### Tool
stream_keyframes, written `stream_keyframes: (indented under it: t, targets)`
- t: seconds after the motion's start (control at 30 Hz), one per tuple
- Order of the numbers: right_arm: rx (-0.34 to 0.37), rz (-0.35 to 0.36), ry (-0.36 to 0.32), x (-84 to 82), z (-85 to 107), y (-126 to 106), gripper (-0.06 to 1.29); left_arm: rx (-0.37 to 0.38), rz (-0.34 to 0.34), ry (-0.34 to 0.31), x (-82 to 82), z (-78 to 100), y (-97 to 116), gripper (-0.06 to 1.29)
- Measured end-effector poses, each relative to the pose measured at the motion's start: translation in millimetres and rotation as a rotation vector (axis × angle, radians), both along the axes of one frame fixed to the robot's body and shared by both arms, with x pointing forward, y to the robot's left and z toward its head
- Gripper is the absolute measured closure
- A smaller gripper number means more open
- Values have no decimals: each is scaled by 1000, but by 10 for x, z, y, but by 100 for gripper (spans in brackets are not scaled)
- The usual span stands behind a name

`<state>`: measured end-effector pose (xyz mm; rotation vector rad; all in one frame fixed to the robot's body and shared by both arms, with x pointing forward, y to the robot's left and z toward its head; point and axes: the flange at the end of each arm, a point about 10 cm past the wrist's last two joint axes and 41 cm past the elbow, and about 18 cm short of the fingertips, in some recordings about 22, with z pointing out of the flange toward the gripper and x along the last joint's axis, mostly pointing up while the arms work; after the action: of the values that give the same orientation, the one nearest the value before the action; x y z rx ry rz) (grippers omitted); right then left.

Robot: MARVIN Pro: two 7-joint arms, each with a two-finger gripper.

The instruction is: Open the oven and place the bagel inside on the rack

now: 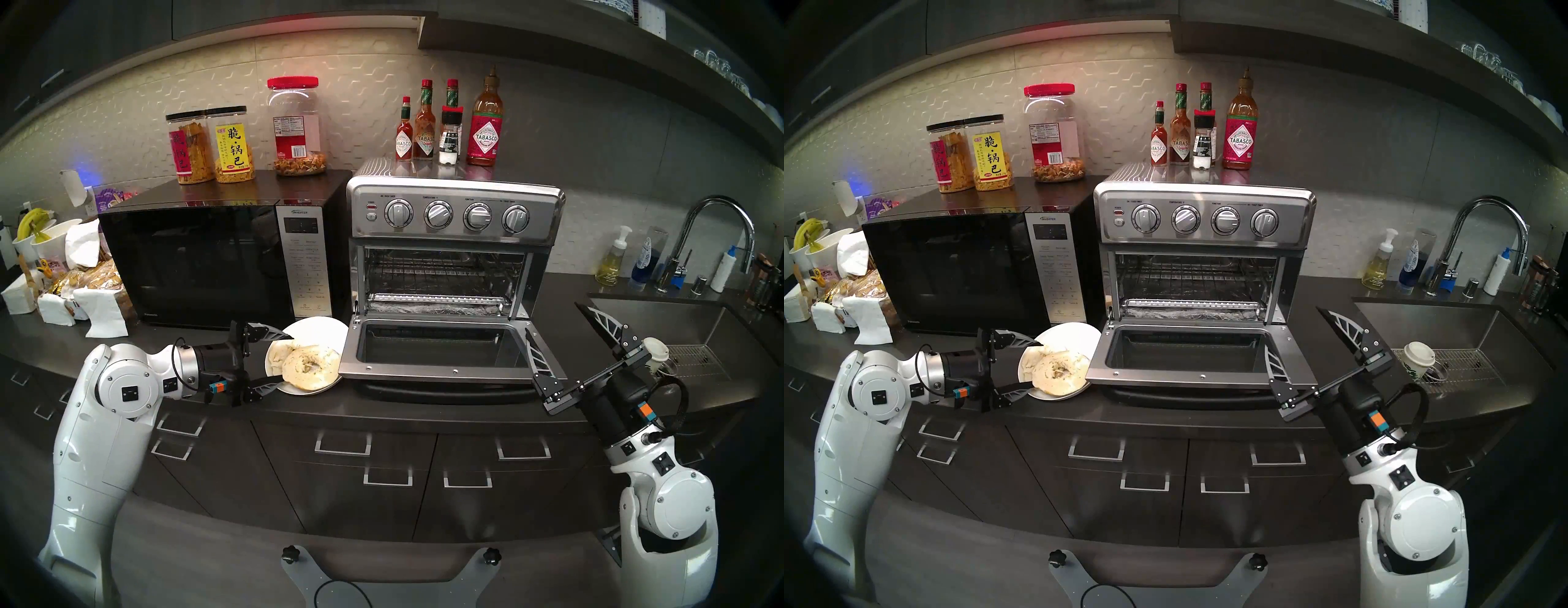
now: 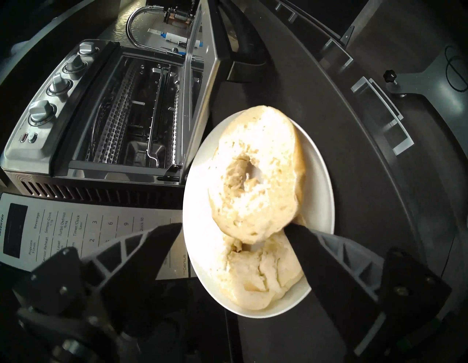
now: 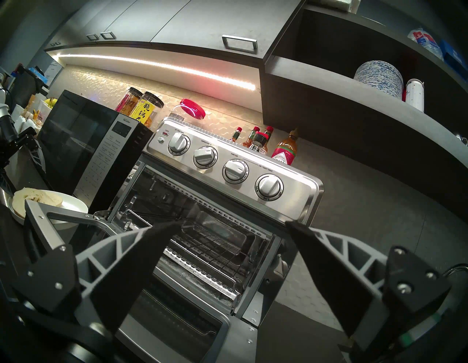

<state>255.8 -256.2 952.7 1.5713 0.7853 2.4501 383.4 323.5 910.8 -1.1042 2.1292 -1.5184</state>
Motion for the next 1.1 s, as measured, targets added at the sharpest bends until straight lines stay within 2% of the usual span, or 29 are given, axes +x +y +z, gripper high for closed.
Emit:
stream_keyframes:
  t: [0.5,1.1]
  targets:
    - [0,0,0,0,0,0,-1,4,-75,5,-49,17,-71,6]
    - [0,0,0,0,0,0,-1,17,-120,47,-107,-41,-125,6]
